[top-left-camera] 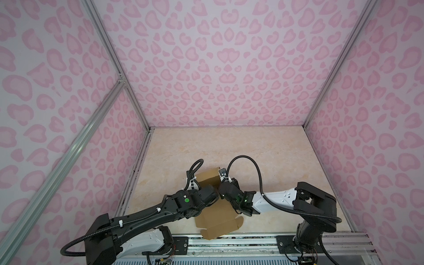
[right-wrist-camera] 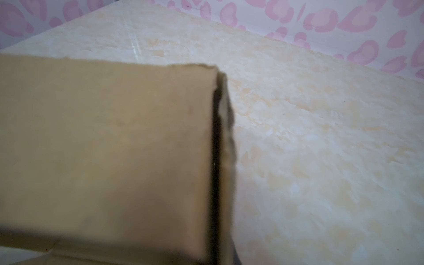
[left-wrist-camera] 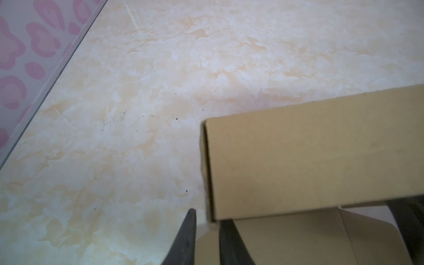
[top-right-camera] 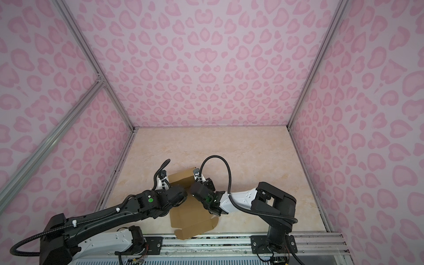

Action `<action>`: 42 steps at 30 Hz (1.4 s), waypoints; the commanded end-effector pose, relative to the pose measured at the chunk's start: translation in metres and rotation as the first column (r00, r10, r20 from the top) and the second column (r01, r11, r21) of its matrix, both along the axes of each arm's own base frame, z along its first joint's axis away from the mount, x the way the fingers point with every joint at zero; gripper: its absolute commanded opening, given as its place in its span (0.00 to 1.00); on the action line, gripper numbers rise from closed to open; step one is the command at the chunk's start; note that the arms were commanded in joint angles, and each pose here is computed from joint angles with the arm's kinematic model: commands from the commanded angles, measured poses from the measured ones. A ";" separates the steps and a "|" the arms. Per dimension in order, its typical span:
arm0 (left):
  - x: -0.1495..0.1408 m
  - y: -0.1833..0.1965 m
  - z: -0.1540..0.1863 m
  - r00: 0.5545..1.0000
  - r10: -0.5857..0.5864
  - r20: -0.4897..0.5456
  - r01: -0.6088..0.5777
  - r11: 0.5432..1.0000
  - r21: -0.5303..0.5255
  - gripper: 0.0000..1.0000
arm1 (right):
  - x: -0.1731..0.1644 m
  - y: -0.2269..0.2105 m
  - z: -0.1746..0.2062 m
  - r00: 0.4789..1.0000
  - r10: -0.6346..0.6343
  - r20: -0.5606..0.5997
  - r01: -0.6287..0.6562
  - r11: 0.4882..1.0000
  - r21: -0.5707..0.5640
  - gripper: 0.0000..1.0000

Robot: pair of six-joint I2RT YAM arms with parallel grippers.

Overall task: Assemble paper box
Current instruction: First fold the bottom flaps of a flat cardboard box at the center of the table.

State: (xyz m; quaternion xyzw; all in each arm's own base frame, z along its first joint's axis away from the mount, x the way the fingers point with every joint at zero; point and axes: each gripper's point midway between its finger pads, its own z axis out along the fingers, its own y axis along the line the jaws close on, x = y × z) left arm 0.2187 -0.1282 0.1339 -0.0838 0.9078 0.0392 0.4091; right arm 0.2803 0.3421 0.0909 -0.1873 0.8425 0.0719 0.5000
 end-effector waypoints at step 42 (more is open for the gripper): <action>-0.002 0.001 0.035 0.999 0.015 0.047 -0.013 0.999 -0.048 0.53 | 0.007 -0.027 -0.004 0.982 0.014 -0.189 -0.005 0.999 0.046 0.11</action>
